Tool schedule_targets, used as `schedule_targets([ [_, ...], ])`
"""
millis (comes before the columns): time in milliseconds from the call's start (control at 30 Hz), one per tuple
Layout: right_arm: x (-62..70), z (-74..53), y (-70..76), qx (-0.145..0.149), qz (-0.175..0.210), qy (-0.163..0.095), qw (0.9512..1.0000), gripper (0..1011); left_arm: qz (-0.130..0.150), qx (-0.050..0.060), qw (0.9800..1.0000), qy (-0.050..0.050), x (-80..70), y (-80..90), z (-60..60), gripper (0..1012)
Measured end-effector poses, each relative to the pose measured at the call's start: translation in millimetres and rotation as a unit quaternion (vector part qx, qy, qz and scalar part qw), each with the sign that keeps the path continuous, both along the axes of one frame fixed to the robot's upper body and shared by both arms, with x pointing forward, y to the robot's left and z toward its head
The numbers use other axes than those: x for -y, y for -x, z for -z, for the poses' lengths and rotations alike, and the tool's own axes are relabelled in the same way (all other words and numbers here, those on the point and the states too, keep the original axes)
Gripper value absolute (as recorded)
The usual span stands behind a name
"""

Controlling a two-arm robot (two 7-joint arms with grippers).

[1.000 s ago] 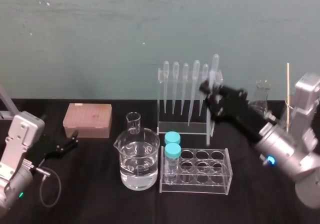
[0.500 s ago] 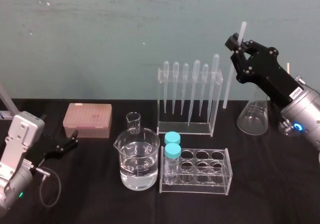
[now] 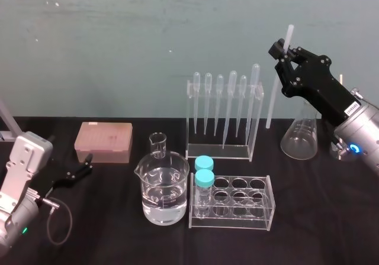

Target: Pick up the stirring rod with one hand, then place it down.

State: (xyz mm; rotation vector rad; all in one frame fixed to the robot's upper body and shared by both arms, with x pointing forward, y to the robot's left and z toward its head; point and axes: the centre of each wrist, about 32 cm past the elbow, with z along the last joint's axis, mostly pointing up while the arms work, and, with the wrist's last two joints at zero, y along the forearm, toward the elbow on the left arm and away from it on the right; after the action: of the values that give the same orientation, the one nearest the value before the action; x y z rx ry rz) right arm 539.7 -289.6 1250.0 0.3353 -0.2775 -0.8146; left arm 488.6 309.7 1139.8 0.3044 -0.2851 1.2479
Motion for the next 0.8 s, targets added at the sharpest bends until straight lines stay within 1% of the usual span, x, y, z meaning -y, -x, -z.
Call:
schedule_targets([
  [400, -1.9, 1.7, -1.5, -0.003, -0.003, 0.0, 1.0, 69, 0.0, 0.0, 1.0, 0.0, 0.0, 0.0, 0.0, 1000],
  [800, -3.1, 3.4, 0.7, -0.005, -0.003, -0.001, 1.0, 69, 0.0, 0.0, 1.0, 0.0, 0.0, 0.0, 0.0, 1000],
])
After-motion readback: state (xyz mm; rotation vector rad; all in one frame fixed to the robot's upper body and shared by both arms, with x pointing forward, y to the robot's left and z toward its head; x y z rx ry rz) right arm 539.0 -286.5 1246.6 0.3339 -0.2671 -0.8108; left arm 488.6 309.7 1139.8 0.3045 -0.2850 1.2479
